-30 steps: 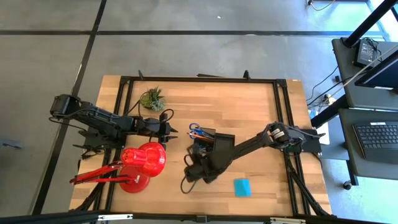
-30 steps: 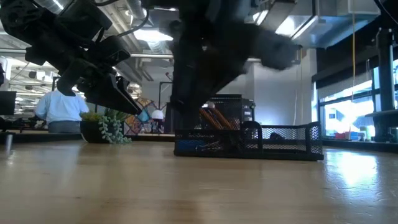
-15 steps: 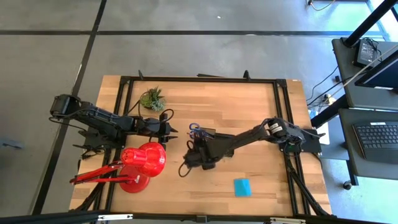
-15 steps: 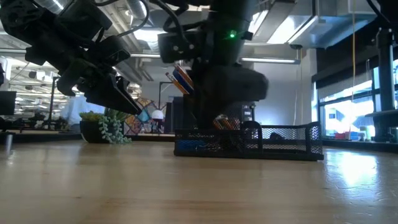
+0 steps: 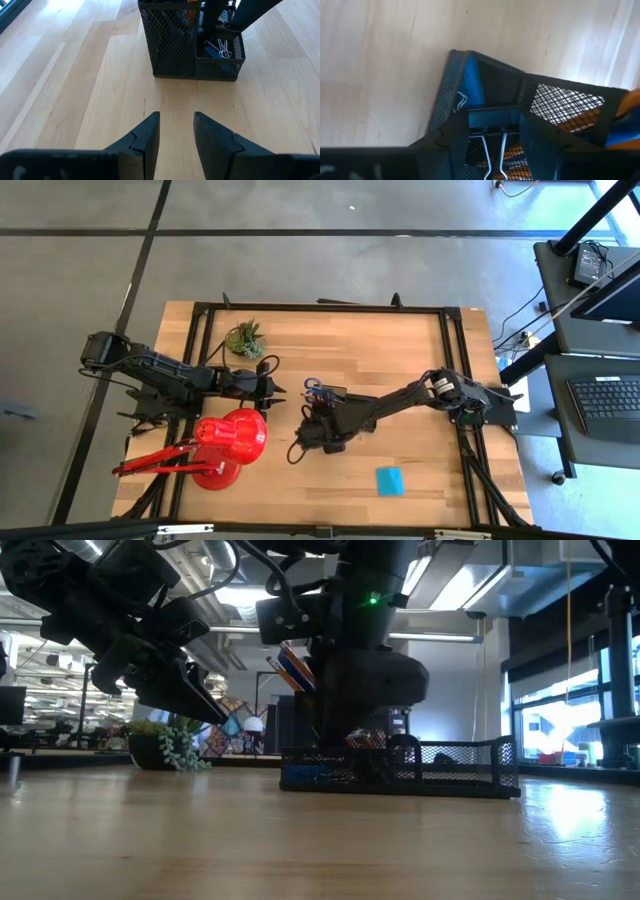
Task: Pick and place office supplies into organizer
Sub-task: Put the black binder clip into the black desk organizer, then put the blue sticky note into the black desk organizer
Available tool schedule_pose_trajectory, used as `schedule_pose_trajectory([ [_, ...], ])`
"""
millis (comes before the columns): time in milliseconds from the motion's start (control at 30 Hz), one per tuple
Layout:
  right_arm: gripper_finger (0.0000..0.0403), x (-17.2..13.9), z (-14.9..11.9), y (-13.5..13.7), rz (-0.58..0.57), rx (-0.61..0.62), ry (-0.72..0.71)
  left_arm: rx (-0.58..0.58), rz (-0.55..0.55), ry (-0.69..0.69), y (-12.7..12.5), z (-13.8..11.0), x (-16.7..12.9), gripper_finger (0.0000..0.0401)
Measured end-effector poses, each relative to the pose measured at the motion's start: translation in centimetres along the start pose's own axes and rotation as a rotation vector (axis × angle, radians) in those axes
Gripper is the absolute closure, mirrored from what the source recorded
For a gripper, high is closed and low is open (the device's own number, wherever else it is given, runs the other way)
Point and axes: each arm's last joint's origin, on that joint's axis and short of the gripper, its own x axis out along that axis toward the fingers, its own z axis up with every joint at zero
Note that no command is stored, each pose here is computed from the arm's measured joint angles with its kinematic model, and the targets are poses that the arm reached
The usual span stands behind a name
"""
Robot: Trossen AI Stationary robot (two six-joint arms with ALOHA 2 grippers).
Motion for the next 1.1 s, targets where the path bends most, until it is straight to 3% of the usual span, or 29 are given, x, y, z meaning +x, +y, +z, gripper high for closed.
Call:
schedule_pose_trajectory([
  [600, 0.0242, -0.01, -0.07, -0.04, 0.052, -0.003, 0.006, 0.000, 0.000, 0.000, 0.00, 0.00, 0.00, 0.0288],
  [933, 0.0153, -0.14, -0.09, -0.31, 0.023, -0.001, 0.008, 0.000, -0.001, 0.000, -0.01, 0.00, 0.00, 0.0288],
  [1100, 0.0145, -0.78, 0.01, -0.57, 0.031, -0.008, 0.024, 0.000, 0.000, 0.001, -0.01, -0.01, 0.00, 0.0288],
])
